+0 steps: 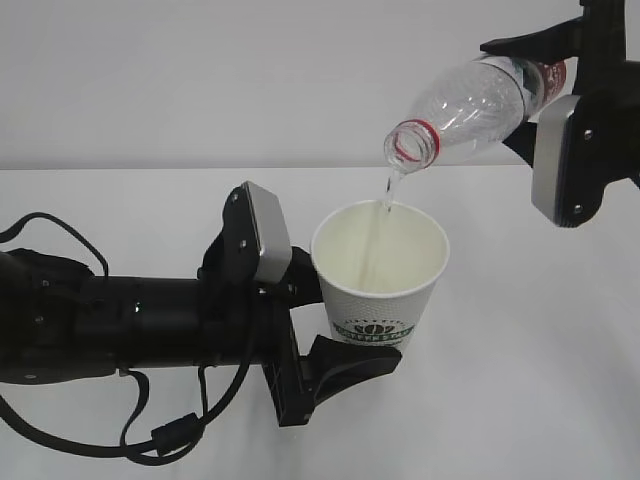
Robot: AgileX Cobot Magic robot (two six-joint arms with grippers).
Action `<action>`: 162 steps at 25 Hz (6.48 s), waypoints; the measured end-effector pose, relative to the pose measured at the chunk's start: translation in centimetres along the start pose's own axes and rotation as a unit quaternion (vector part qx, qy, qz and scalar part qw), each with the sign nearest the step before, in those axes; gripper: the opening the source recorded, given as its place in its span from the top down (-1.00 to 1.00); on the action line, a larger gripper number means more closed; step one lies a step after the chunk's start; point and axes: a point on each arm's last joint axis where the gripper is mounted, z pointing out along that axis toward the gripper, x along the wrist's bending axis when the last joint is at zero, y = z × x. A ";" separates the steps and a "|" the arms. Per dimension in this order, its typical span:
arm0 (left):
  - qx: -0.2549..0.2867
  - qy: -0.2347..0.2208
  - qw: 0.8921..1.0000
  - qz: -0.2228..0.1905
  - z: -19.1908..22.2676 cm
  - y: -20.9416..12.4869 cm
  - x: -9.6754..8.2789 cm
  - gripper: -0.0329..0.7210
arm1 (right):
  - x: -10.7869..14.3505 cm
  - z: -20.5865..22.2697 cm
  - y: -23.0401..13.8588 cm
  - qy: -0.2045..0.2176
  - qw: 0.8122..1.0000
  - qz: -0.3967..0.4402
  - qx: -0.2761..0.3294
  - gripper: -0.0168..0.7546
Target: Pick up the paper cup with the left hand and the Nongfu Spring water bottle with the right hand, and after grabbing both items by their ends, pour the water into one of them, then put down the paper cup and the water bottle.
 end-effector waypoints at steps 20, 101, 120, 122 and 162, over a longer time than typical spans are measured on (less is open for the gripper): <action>0.000 0.000 1.000 0.000 0.0 0.0 0.0 -0.65 | -0.1 0.0 0.0 -0.002 1.000 -0.004 0.000 -0.41; -0.002 0.001 1.000 -0.007 0.5 0.1 -0.7 -0.65 | -0.2 0.0 0.1 -0.010 1.000 -0.014 -0.006 -0.41; -0.003 0.003 1.000 -0.008 0.5 0.2 -0.6 -0.65 | -0.2 0.0 0.1 -0.010 1.000 -0.021 -0.006 -0.41; -0.003 0.003 1.000 -0.008 0.5 0.2 -0.6 -0.65 | -0.2 0.0 0.1 -0.010 1.000 -0.021 -0.006 -0.41; -0.001 0.003 1.000 -0.010 0.6 0.1 -0.6 -0.65 | -0.4 0.0 0.2 -0.018 1.000 -0.023 -0.011 -0.41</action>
